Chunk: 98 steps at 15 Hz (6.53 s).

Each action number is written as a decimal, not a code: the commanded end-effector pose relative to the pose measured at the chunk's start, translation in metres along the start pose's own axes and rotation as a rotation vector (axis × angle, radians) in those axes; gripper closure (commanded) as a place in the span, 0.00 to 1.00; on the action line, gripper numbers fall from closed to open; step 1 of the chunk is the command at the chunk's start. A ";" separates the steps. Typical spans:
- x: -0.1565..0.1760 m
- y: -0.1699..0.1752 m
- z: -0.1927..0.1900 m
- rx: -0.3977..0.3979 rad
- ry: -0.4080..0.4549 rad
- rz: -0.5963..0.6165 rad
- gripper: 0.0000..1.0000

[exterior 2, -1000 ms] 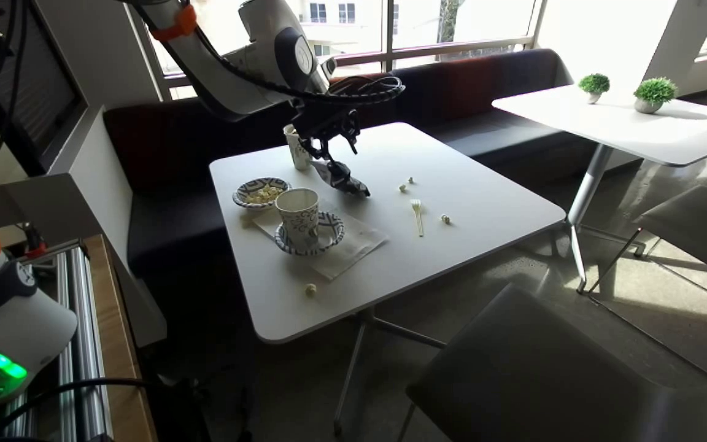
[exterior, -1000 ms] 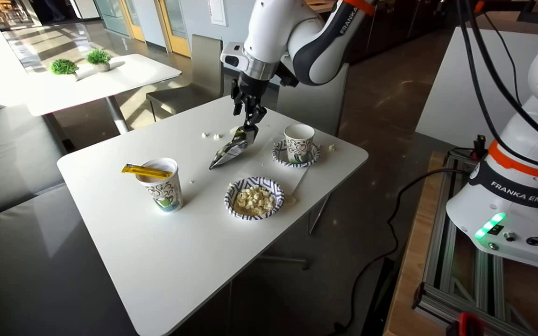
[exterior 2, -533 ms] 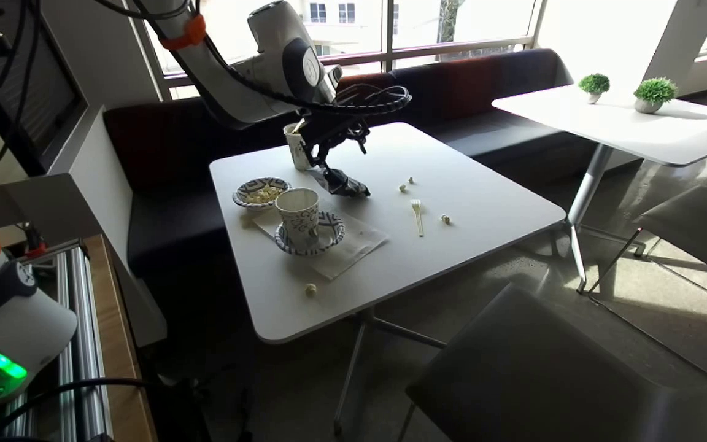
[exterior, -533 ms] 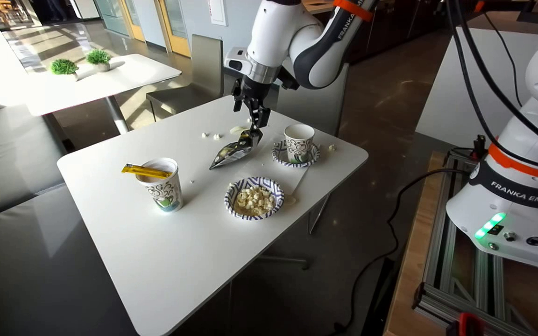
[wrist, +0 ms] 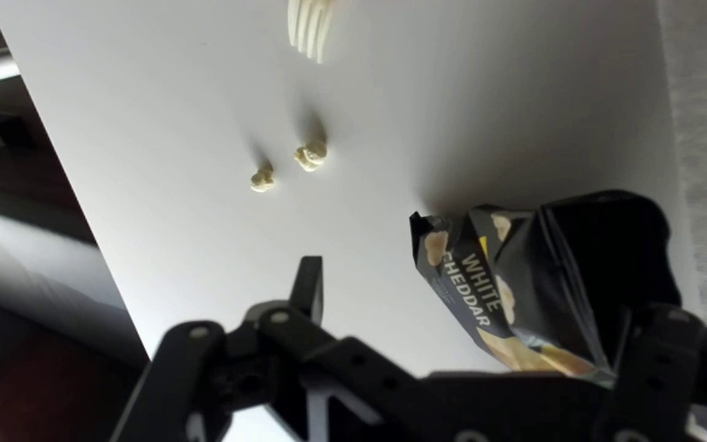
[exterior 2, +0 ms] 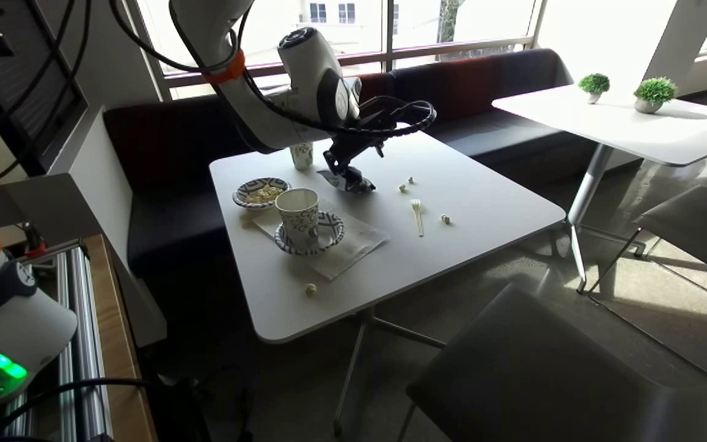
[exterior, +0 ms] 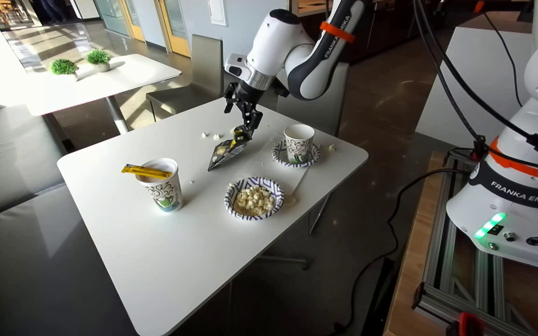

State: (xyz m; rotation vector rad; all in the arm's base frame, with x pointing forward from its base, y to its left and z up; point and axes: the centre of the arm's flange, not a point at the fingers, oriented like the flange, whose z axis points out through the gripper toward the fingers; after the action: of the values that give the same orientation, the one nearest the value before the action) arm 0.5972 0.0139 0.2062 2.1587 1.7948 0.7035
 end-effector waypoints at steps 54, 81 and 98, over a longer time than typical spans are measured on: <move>0.002 -0.086 -0.018 0.068 0.032 -0.200 1.00; 0.004 -0.085 0.009 0.106 0.077 -0.164 1.00; 0.006 -0.087 0.022 0.038 0.171 -0.226 1.00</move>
State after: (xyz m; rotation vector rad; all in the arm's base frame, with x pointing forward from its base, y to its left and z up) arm 0.5400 0.0382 0.1565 1.9747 2.0937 0.7901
